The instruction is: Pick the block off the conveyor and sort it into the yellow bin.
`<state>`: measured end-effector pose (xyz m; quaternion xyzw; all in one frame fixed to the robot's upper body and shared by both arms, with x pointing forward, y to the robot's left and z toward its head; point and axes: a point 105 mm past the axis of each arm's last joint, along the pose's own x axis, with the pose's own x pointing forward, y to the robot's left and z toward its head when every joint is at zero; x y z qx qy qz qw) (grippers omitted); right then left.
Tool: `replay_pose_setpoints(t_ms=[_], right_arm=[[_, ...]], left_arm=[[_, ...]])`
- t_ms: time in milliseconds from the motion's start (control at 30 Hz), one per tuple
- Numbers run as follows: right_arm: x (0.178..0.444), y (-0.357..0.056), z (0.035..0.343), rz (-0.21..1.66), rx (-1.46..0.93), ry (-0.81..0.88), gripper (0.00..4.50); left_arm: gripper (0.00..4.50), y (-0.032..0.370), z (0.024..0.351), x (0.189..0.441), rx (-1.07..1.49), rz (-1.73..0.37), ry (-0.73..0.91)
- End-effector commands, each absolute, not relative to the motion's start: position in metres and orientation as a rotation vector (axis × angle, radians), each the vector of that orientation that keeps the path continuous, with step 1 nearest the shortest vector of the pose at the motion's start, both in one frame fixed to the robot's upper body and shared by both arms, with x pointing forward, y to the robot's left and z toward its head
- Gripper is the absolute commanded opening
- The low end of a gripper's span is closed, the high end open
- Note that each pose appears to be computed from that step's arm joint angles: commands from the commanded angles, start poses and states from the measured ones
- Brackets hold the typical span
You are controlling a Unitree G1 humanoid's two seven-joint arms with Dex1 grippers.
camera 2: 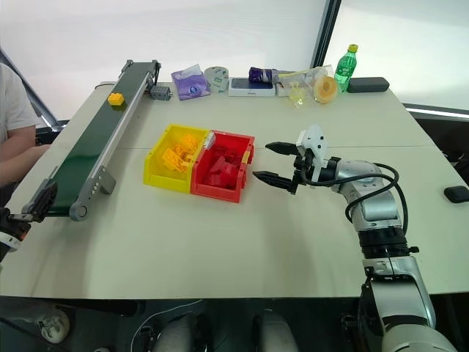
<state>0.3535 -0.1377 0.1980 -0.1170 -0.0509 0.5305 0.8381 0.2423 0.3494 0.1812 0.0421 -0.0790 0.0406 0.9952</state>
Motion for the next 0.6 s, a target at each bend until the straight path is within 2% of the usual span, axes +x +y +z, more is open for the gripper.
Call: replay_pose_setpoints(t_ms=[33,433,600], right_arm=[[0.3529,-0.1393,0.2123,1.115,-0.274,-0.16,4.5],[0.3535,-0.1376,0.2123,1.123,-0.277,-0.155,4.5],[0.3512,-0.1342,0.2159,1.137,-0.264,-0.173,4.5]], left_arm=[[4.48,0.354,0.1959,0.238,0.13,0.109,-0.205],[4.48,0.3566,0.1975,0.2376,0.158,0.117,-0.201],[4.48,0.3557,0.1971,0.2453,0.166,0.1,-0.162]])
